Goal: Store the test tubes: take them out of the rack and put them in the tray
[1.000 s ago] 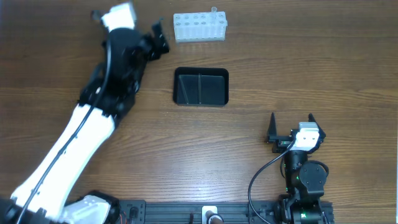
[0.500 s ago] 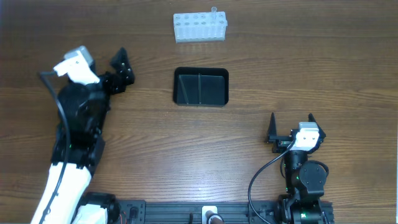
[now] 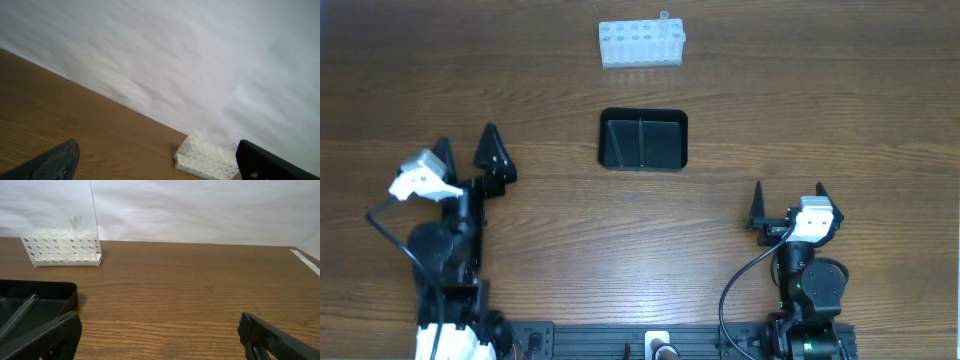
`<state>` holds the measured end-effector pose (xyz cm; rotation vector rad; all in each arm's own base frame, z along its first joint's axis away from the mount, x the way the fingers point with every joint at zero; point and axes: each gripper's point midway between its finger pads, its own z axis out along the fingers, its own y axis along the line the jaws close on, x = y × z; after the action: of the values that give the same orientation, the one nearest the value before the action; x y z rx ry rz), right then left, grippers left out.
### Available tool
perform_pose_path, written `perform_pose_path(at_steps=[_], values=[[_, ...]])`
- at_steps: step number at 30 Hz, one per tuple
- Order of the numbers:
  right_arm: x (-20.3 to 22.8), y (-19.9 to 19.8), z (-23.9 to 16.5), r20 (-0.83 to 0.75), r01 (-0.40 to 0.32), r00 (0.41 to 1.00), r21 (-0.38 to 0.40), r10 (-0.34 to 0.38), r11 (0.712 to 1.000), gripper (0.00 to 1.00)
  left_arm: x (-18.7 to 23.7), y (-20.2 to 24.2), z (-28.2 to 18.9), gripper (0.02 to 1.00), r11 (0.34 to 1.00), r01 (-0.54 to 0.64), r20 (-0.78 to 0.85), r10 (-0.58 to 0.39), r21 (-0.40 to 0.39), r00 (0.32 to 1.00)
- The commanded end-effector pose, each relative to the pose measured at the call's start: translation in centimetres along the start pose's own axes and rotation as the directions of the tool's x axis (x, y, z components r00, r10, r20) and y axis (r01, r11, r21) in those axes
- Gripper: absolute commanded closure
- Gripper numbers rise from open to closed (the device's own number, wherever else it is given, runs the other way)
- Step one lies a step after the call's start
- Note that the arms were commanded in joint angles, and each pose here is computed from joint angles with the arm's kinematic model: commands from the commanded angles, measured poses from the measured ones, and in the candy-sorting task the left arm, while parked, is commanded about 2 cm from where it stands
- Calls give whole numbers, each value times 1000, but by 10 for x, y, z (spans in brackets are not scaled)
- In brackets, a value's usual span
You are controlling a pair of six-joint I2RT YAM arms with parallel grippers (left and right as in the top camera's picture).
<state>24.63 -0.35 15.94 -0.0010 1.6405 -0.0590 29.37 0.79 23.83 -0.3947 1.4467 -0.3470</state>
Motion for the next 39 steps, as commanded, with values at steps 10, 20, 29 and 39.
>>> perform_pose_path(at_steps=[10, 20, 29, 39], values=[[2, 2, 0, 0, -3, 1000, -11, 3, 1000, 9, 23, 14, -24, 23, 1000, -13, 45, 12, 26, 999], [2, 2, 0, 0, -3, 1000, -11, 3, 1000, 7, 66, 38, -37, 20, 996, -67, -142, 58, -64, 988], [2, 2, 0, 0, -3, 1000, -11, 3, 1000, 9, 79, 58, -53, 20, 985, -119, -205, 91, -128, 975], [2, 2, 0, 0, -3, 1000, -11, 3, 1000, 7, 60, 50, -54, 20, 965, -249, -135, 237, -83, 962]])
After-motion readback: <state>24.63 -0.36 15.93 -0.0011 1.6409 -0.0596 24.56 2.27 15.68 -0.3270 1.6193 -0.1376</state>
